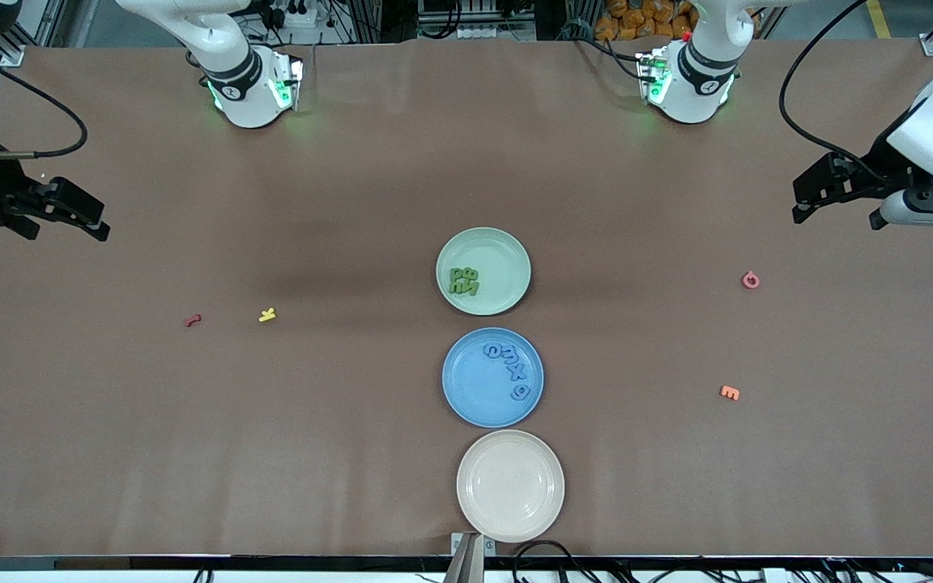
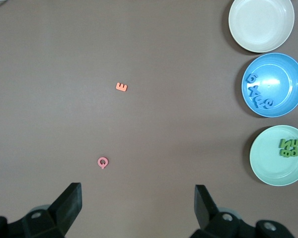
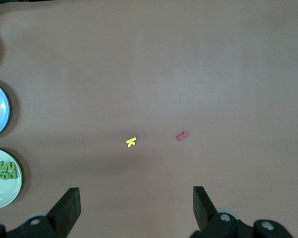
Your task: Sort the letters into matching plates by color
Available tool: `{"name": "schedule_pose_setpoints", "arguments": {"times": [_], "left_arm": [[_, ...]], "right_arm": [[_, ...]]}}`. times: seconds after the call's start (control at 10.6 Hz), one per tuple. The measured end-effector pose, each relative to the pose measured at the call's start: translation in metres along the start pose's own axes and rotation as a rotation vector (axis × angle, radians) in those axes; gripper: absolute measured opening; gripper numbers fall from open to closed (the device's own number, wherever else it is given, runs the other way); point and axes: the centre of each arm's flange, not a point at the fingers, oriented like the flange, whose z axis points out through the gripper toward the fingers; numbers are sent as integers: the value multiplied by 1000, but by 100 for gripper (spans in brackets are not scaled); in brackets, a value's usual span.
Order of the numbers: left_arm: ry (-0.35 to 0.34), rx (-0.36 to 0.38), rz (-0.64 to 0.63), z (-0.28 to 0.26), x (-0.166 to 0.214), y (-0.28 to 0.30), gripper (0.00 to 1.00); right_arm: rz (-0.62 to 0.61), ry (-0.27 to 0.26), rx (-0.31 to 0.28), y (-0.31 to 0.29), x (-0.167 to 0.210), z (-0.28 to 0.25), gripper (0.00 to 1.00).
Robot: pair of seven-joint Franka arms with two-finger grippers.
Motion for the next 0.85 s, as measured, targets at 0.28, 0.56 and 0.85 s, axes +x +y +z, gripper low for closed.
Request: {"name": "schedule_pose_setpoints", "arguments": {"times": [0.28, 0.56, 0.85], "left_arm": [[-1, 0, 0, 0, 0, 0, 100], [-2, 0, -1, 0, 0, -1, 100], [-2, 1, -3, 0, 0, -2, 100]], "right_arm": [[14, -31, -4, 9, -2, 5, 100], [4, -47, -6, 16, -2, 11, 100], [-40, -65, -5, 16, -3, 15, 100]]}}
